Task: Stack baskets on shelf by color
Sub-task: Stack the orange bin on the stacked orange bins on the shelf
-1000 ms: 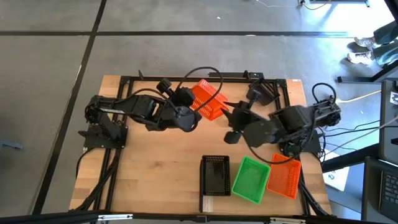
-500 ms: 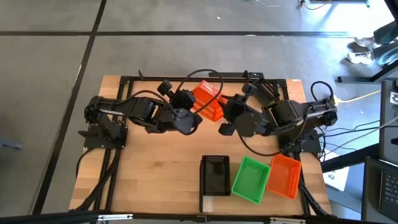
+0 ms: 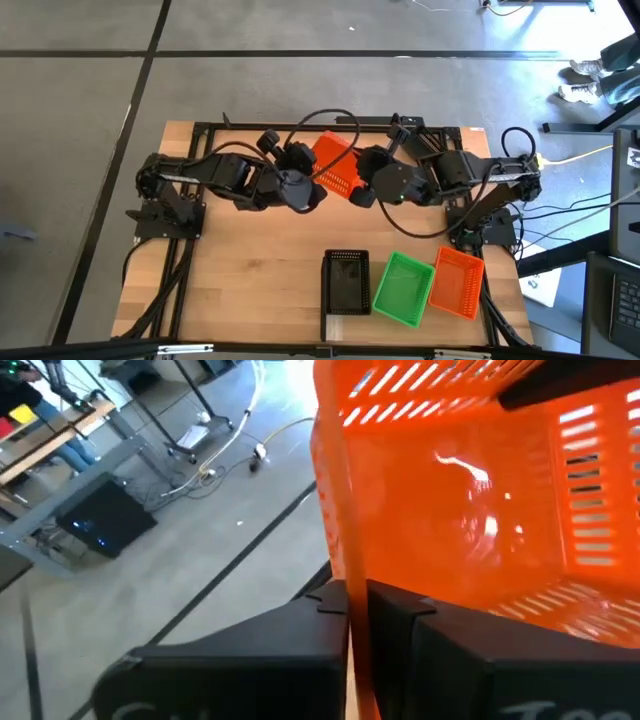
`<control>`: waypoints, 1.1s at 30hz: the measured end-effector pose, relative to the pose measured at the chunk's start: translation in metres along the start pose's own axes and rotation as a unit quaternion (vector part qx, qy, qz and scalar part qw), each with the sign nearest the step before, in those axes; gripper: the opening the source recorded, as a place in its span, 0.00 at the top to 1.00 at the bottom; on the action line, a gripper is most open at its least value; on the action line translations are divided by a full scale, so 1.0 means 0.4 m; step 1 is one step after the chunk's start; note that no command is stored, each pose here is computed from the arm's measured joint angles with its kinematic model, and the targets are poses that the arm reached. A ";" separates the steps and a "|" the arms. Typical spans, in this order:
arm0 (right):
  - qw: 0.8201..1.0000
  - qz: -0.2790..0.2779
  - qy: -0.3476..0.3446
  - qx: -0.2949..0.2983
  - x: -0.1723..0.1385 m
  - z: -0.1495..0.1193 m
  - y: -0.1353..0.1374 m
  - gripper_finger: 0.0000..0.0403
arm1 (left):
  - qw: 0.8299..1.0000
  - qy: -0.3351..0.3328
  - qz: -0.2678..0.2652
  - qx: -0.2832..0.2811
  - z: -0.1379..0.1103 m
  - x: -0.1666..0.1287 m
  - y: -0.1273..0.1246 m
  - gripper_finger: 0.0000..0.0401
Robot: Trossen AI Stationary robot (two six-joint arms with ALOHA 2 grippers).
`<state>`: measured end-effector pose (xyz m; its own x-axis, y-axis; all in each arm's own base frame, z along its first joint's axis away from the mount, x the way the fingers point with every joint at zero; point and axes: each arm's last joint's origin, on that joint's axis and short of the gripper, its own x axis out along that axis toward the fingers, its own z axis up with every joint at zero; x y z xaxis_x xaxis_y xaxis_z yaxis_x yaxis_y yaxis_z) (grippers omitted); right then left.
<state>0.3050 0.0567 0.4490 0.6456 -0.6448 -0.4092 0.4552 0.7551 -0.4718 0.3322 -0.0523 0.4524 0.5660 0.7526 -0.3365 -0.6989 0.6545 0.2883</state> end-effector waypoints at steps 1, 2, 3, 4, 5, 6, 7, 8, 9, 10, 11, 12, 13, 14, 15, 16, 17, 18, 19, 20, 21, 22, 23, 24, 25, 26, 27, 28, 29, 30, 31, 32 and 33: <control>1.000 0.001 0.001 0.002 0.001 0.000 -0.001 0.98 | 1.000 0.001 -0.001 -0.001 0.001 0.003 0.001 0.98; 1.000 0.002 0.003 0.003 0.002 -0.001 -0.001 0.97 | 1.000 0.003 -0.004 -0.002 0.001 0.005 0.002 0.97; 1.000 0.003 0.005 0.003 0.002 -0.003 -0.001 0.97 | 1.000 0.006 -0.010 -0.003 0.001 0.008 0.003 0.95; 1.000 0.004 0.007 0.006 0.003 -0.004 -0.002 0.97 | 1.000 0.010 -0.017 -0.003 0.001 0.012 0.004 0.93; 1.000 0.005 0.009 0.008 0.004 -0.005 -0.002 0.98 | 1.000 0.014 -0.025 -0.004 0.002 0.015 0.005 0.91; 1.000 0.005 0.010 0.008 0.004 -0.005 -0.002 0.99 | 0.999 0.017 -0.030 -0.005 0.002 0.018 0.006 0.89; 1.000 0.008 0.011 0.007 0.004 -0.006 -0.002 0.99 | 0.999 0.020 -0.036 -0.006 0.002 0.022 0.007 0.87; 1.000 0.009 0.010 0.007 0.004 -0.006 -0.002 0.99 | 0.999 0.023 -0.041 -0.008 0.003 0.025 0.008 0.86; 1.000 0.009 0.010 0.008 0.003 -0.006 -0.001 0.99 | 0.999 0.025 -0.044 -0.008 0.003 0.028 0.010 0.84; 1.000 0.009 0.010 0.009 0.003 -0.006 -0.001 0.99 | 0.999 0.027 -0.046 -0.009 0.003 0.031 0.011 0.82; 1.000 0.009 0.010 0.009 0.003 -0.005 -0.001 0.99 | 0.999 0.027 -0.046 -0.010 0.004 0.033 0.012 0.81; 1.000 0.009 0.010 0.009 0.003 -0.005 -0.001 0.99 | 0.999 0.028 -0.045 -0.009 0.004 0.033 0.013 0.80; 1.000 0.009 0.010 0.009 0.003 -0.005 -0.001 1.00 | 0.999 0.028 -0.045 -0.006 0.004 0.034 0.013 0.79; 1.000 0.009 0.010 0.009 0.003 -0.006 -0.001 1.00 | 0.999 0.028 -0.045 -0.001 0.004 0.034 0.012 0.78; 1.000 0.009 0.011 0.008 0.003 -0.006 -0.001 1.00 | 0.999 0.027 -0.045 0.007 0.004 0.034 0.013 0.78; 1.000 0.008 0.012 0.008 0.003 -0.007 -0.001 1.00 | 0.999 0.025 -0.041 0.014 0.004 0.034 0.013 0.78; 1.000 0.008 0.014 0.009 0.004 -0.008 -0.002 1.00 | 0.999 0.022 -0.034 0.018 0.005 0.031 0.017 0.79; 1.000 0.006 0.018 0.012 0.005 -0.010 -0.003 1.00 | 0.999 0.017 -0.027 0.018 0.006 0.025 0.019 0.79; 1.000 0.003 0.021 0.012 0.008 -0.012 -0.005 1.00 | 1.000 0.010 -0.022 0.014 0.009 0.018 0.022 0.79; 1.000 0.002 0.025 0.014 0.009 -0.014 -0.006 1.00 | 1.000 0.004 -0.019 0.009 0.012 0.013 0.023 0.79; 0.999 -0.001 0.030 0.014 0.011 -0.017 -0.009 1.00 | 1.000 0.002 -0.020 0.007 0.013 0.011 0.022 0.79; 0.999 -0.004 0.035 0.012 0.014 -0.020 -0.012 1.00 | 1.000 0.000 -0.022 0.006 0.014 0.009 0.020 0.79; 0.999 -0.005 0.039 0.008 0.016 -0.022 -0.014 1.00 | 1.000 -0.001 -0.024 0.005 0.014 0.005 0.019 0.79; 0.999 -0.009 0.043 0.005 0.019 -0.024 -0.017 1.00 | 1.000 -0.002 -0.029 0.005 0.014 0.000 0.020 0.79; 0.999 -0.013 0.047 0.001 0.022 -0.026 -0.021 1.00 | 0.999 -0.004 -0.035 0.002 0.016 -0.007 0.022 0.79; 0.999 -0.019 0.051 -0.001 0.025 -0.028 -0.025 1.00 | 0.999 -0.003 -0.046 -0.002 0.018 -0.010 0.024 0.79; 0.998 -0.023 0.054 -0.002 0.029 -0.029 -0.029 1.00 | 0.998 0.000 -0.058 -0.007 0.018 -0.012 0.024 0.79; 0.998 -0.026 0.058 -0.002 0.033 -0.031 -0.033 1.00 | 0.997 0.004 -0.071 -0.013 0.017 -0.012 0.023 0.79; 0.998 -0.030 0.062 -0.004 0.037 -0.033 -0.037 1.00 | 0.996 0.009 -0.083 -0.016 0.016 -0.012 0.021 0.79; 0.997 -0.038 0.066 -0.006 0.040 -0.035 -0.042 1.00 | 0.996 0.012 -0.091 -0.018 0.015 -0.012 0.019 0.79; 0.996 -0.049 0.068 -0.009 0.042 -0.037 -0.046 1.00 | 0.995 0.013 -0.093 -0.023 0.015 -0.013 0.019 0.79; 0.995 -0.063 0.072 -0.013 0.044 -0.040 -0.051 1.00 | 0.995 0.012 -0.094 -0.028 0.016 -0.017 0.019 0.79; 0.994 -0.073 0.075 -0.015 0.046 -0.042 -0.055 1.00 | 0.995 0.011 -0.094 -0.028 0.015 -0.020 0.018 0.79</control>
<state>0.2966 0.0262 0.4388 0.4735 -0.7598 -0.4456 0.5170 0.6493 -0.5578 0.3253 -0.0530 0.4627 0.6794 0.6154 -0.3997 -0.6057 0.7778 0.1680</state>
